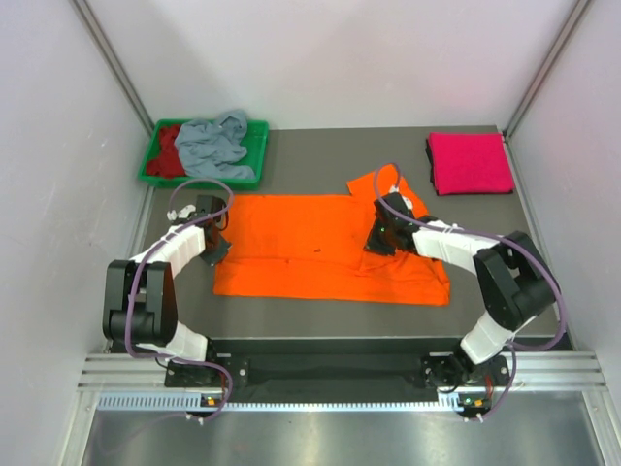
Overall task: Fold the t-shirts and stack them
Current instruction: Fold the tshirt
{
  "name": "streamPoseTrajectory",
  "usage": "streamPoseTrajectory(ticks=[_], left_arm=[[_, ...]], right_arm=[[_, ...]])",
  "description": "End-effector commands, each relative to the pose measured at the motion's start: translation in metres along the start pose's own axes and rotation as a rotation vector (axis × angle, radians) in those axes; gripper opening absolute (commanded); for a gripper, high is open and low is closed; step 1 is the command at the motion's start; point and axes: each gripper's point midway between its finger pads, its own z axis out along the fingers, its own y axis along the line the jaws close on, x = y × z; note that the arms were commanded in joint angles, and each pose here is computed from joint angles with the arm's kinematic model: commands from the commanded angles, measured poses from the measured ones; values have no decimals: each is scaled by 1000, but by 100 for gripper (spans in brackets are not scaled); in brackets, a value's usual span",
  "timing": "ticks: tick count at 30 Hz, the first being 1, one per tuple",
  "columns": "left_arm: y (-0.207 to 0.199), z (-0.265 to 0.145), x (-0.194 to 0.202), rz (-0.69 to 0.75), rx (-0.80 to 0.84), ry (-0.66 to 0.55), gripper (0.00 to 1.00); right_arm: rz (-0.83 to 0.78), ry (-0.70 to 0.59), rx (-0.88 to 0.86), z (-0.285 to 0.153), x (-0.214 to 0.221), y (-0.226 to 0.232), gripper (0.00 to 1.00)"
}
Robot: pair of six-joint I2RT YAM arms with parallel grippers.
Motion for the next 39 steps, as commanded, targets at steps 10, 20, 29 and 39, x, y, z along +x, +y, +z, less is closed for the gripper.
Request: streamPoseTrajectory(ticks=[10,20,29,39], left_arm=[[1,-3,-9,0,-4,-47,0],[0,-22,-25,31,-4,-81,23],[-42,-88,-59,145,273,-182,31],[-62,-73,27,130,539,97,31]], right_arm=[[-306,7,-48,17,-2,42,0],[-398,-50,-24,-28,-41,58,36],[48,35,189,-88,-47,-49,36],[231,65,276,-98,21,-118,27]])
